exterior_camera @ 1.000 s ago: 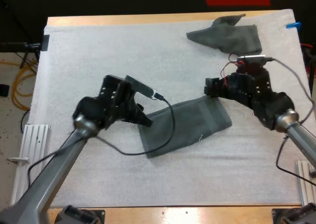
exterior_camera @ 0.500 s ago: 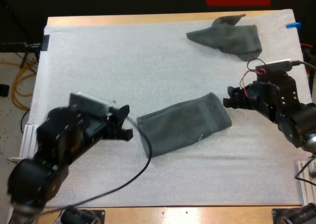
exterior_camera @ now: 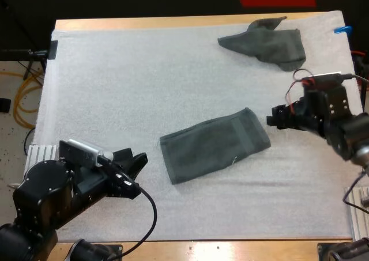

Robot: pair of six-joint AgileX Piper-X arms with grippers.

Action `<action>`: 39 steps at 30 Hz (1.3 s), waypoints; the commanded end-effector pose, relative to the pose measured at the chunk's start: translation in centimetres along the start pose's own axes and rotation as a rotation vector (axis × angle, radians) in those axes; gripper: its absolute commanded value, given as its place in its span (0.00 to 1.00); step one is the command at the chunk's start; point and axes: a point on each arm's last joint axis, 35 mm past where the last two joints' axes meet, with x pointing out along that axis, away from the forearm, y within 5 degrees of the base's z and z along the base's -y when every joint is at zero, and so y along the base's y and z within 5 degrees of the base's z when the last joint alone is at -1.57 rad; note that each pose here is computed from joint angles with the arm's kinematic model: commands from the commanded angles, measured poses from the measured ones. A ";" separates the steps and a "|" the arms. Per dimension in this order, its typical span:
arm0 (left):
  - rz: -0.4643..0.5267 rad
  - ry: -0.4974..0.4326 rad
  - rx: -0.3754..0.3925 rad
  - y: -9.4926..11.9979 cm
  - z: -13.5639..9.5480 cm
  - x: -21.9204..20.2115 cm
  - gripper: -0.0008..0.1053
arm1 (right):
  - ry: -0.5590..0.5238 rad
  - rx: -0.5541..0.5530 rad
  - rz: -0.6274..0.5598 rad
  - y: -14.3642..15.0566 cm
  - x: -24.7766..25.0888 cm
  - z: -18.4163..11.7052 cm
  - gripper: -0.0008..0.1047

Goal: Pick towel from pile fold and stack

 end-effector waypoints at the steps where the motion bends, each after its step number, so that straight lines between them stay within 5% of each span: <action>1: 0.005 0.017 -0.023 0.0 -0.1 0.0 0.45 | 0.018 0.027 0.035 -1.0 0.6 0.0 0.63; 6: 0.022 0.047 -0.039 0.4 -0.4 0.4 0.58 | 0.085 0.114 0.162 -3.6 3.6 -1.1 0.63; 13: 0.045 0.082 -0.058 0.9 -0.9 0.8 0.59 | 0.178 0.186 0.317 -5.6 8.4 -3.0 0.63; 21: 0.035 0.088 -0.058 0.9 -0.9 0.8 0.59 | 0.198 0.227 0.529 -5.4 13.0 -4.4 0.63; 39: 0.034 0.104 -0.069 0.9 -1.1 0.8 0.59 | 0.277 0.390 0.763 -3.8 19.2 -7.2 0.63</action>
